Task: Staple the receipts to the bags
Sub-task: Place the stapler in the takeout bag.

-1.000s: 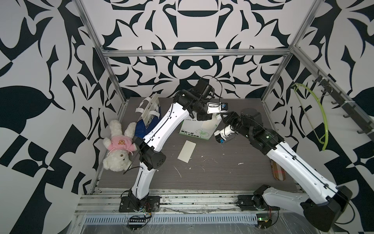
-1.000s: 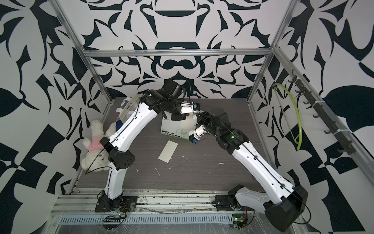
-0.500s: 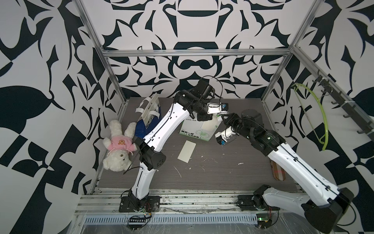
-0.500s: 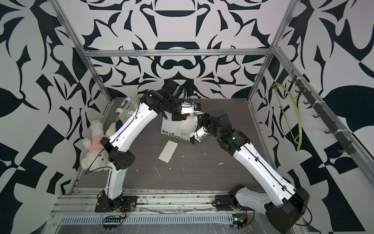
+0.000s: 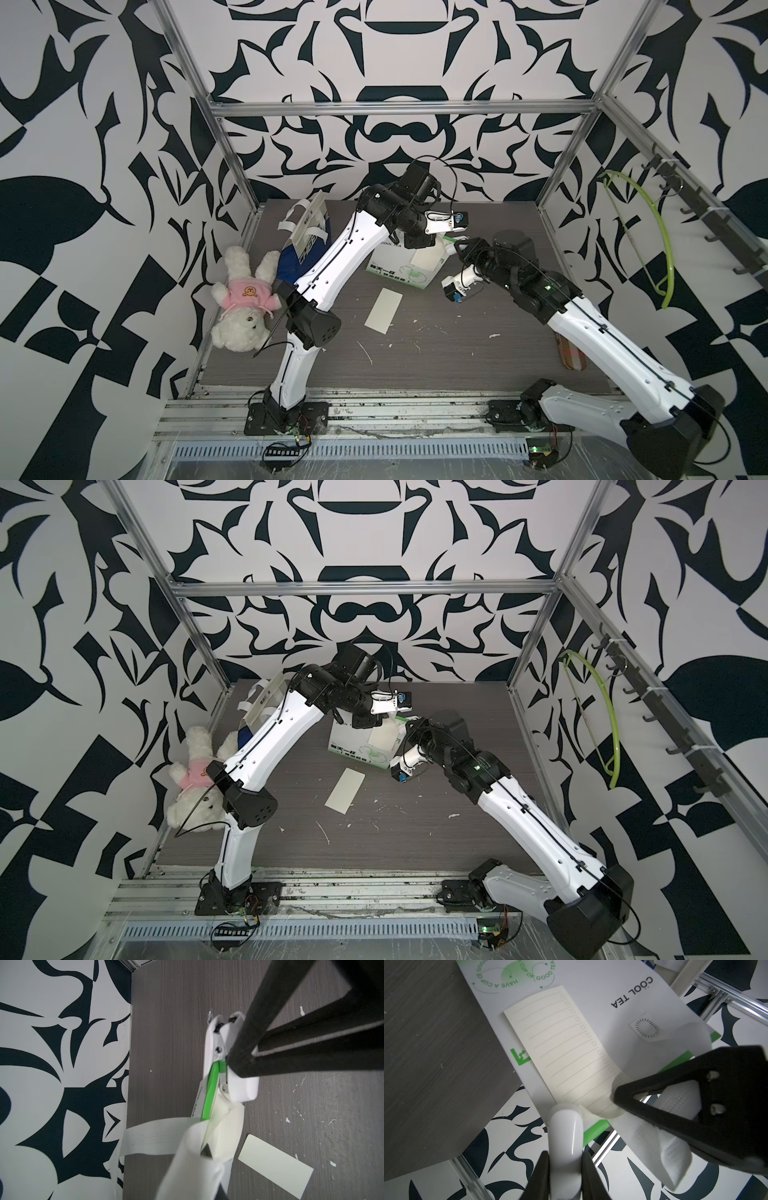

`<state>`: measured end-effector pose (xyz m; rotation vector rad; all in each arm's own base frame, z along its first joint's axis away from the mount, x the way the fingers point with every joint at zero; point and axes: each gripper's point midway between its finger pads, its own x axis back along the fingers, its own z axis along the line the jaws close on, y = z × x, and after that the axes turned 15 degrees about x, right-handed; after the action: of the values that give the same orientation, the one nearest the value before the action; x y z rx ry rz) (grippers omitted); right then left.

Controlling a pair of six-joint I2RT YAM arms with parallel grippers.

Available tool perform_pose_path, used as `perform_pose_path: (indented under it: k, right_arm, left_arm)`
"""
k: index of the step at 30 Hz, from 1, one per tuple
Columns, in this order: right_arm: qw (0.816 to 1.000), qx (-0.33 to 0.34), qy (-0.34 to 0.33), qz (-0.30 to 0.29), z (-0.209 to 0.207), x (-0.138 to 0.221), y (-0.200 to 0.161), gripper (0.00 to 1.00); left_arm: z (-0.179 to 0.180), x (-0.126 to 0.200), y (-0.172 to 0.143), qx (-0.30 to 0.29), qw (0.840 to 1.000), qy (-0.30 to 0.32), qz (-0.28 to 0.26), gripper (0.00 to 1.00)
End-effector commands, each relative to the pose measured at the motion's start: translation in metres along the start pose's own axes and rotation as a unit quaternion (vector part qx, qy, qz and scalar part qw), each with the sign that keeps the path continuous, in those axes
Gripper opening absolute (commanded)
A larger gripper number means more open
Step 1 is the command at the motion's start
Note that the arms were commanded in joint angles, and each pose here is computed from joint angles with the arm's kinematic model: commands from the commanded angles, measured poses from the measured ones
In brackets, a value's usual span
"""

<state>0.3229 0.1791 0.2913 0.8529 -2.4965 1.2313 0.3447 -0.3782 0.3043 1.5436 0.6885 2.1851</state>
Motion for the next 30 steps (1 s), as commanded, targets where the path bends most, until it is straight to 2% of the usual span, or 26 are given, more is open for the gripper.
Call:
perform_pose_path:
  k: [1,10,18,22,30]
  right_arm:
    - [0.994,0.108,-0.008,0.001,-0.001,0.001,0.004,0.0]
    - [0.995,0.083,-0.04,0.029,-0.019,0.008,-0.012,0.0]
    - [0.996,0.082,-0.041,0.016,-0.011,0.011,-0.005,0.0]
    - [0.995,0.08,-0.049,0.02,-0.014,0.016,-0.008,0.0]
    - [0.995,0.075,-0.056,0.019,-0.016,0.015,-0.008,0.0]
  left_arm:
    - [0.009,0.002,0.008,0.015,1.0,0.003,-0.026,0.0]
    - [0.01,-0.003,0.002,0.015,1.0,0.005,-0.015,0.0]
    - [0.013,0.009,0.006,0.02,0.999,0.003,-0.03,0.0]
    - [0.017,0.009,-0.002,0.024,0.999,0.008,-0.019,0.0]
    - [0.012,0.01,0.003,0.025,0.999,-0.005,-0.031,0.0]
